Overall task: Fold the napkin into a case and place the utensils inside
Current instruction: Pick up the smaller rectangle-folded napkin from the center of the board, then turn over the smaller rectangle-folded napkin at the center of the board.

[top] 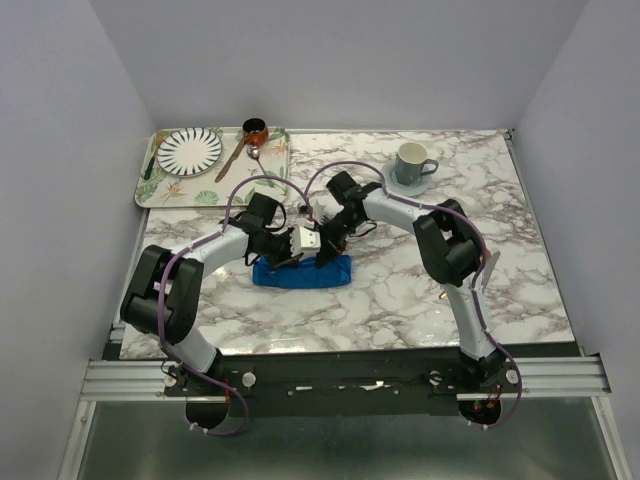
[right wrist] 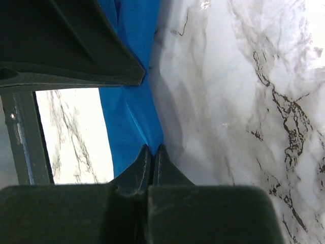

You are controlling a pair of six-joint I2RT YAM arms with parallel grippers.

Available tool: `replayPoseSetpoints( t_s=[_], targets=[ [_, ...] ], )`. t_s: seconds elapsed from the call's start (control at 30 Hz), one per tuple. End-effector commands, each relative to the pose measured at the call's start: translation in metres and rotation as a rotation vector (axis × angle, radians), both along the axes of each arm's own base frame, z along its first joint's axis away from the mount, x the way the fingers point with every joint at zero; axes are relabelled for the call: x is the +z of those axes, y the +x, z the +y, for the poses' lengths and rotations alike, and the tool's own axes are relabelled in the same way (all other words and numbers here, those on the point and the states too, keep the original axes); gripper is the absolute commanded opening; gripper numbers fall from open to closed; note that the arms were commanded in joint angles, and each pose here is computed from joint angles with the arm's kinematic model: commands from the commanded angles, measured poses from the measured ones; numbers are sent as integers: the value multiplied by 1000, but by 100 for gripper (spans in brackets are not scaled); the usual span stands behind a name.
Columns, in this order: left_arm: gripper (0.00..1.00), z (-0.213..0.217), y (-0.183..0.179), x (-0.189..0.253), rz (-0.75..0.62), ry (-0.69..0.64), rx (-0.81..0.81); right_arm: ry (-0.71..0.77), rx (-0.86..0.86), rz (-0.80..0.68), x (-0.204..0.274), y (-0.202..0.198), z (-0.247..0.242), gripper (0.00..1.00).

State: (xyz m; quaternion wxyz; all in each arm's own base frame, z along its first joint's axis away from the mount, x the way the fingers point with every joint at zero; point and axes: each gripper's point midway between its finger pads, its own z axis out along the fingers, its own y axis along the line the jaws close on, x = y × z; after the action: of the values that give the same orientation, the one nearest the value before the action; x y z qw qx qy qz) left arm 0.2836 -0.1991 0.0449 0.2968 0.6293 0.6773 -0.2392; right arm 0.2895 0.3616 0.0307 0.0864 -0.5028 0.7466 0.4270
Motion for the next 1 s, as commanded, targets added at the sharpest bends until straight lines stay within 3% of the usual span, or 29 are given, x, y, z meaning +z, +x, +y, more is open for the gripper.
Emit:
replayPoseSetpoints(
  t_s=[0.0,0.03,0.07,0.13,0.23,0.27,0.3,0.5,0.6,0.73,0.97],
  targets=[
    [18,-5,8,15,-2,-42,22,-1,0,-27,8,-2,-4,1],
    [24,-4,13,24,-14,-51,40,-2,-6,-40,10,0,-4,1],
    [38,-4,17,30,-18,-58,56,-5,-9,-47,12,0,-4,1],
    [48,2,25,51,-26,-84,115,-5,-30,-97,19,8,-8,1],
    [73,13,35,84,-45,-128,219,-16,-59,-198,31,22,-13,1],
    [95,23,41,91,-49,-136,265,-18,-63,-227,34,26,-13,1],
    [99,27,42,98,-49,-143,291,-17,-66,-257,37,30,-13,0],
    [99,70,72,138,-43,-201,620,-19,-100,-475,68,57,-20,0],
    [99,94,98,150,-80,-234,881,-25,-116,-584,78,69,-25,0],
    [99,105,100,164,-147,-271,913,-52,-112,-722,78,77,-29,1],
    [99,118,86,146,-86,-238,1007,-77,-2,-1038,67,64,-26,1]
  ],
)
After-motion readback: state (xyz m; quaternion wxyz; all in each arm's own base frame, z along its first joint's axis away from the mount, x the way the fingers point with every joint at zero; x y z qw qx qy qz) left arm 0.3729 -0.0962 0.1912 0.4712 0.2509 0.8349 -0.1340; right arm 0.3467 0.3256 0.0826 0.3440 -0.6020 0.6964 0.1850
